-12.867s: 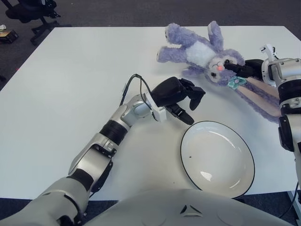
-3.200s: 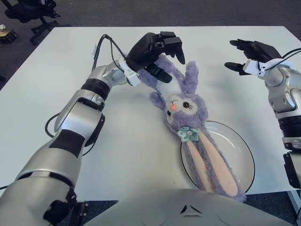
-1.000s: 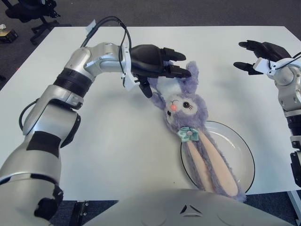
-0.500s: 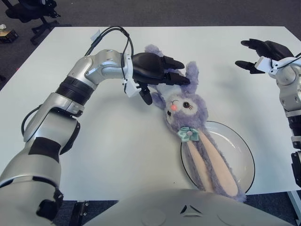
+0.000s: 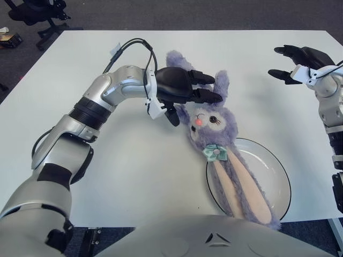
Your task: Put the doll into the plate.
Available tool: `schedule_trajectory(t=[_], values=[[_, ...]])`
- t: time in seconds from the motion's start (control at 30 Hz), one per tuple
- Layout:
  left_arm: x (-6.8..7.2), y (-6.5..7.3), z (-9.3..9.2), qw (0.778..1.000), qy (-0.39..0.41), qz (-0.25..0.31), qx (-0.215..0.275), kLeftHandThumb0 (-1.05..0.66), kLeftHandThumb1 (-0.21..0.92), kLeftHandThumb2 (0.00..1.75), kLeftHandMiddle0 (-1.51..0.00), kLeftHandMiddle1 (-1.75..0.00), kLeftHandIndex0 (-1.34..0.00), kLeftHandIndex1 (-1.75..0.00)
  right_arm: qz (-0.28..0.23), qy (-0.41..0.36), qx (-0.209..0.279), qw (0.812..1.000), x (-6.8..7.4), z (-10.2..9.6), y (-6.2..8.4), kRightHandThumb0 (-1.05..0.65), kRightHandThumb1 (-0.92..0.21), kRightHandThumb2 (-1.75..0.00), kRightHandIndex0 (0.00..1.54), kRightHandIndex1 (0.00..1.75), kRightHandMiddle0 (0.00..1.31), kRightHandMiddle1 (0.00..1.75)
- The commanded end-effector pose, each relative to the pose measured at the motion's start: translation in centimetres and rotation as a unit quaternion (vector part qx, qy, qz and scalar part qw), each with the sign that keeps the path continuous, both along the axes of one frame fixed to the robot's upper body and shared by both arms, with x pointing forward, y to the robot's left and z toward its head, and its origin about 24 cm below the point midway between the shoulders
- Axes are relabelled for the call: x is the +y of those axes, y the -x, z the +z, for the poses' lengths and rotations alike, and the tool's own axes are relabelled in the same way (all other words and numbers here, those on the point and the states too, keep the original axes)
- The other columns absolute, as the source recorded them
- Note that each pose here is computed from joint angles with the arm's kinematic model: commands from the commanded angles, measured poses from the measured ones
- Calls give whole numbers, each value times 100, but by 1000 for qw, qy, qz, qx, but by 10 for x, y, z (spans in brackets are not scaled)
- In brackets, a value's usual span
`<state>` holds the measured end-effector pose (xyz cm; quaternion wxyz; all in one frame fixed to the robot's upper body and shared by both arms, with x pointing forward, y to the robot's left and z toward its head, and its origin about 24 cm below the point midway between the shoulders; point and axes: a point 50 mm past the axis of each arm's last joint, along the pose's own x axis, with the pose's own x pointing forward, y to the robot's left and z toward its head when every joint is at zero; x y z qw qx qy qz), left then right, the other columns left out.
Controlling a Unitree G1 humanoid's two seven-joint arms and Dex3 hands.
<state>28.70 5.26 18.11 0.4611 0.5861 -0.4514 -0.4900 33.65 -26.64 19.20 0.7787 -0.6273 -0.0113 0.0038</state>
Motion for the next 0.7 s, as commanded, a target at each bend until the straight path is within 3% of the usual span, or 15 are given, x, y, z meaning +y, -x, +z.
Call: schedule_trajectory(t=[0.0, 0.67], values=[[-1, 1, 0, 1000, 9, -1, -4, -98, 92, 45, -20, -1, -16, -7, -8, 7, 9, 1000, -4, -1, 3, -64, -92, -62, 55, 5, 41, 5], [-37, 6, -4, 1000, -4, -15, -19, -91, 92, 51, -26, -3, -18, -6, -20, 14, 22, 999, -6, -3, 2, -66, -92, -62, 53, 2, 39, 3]])
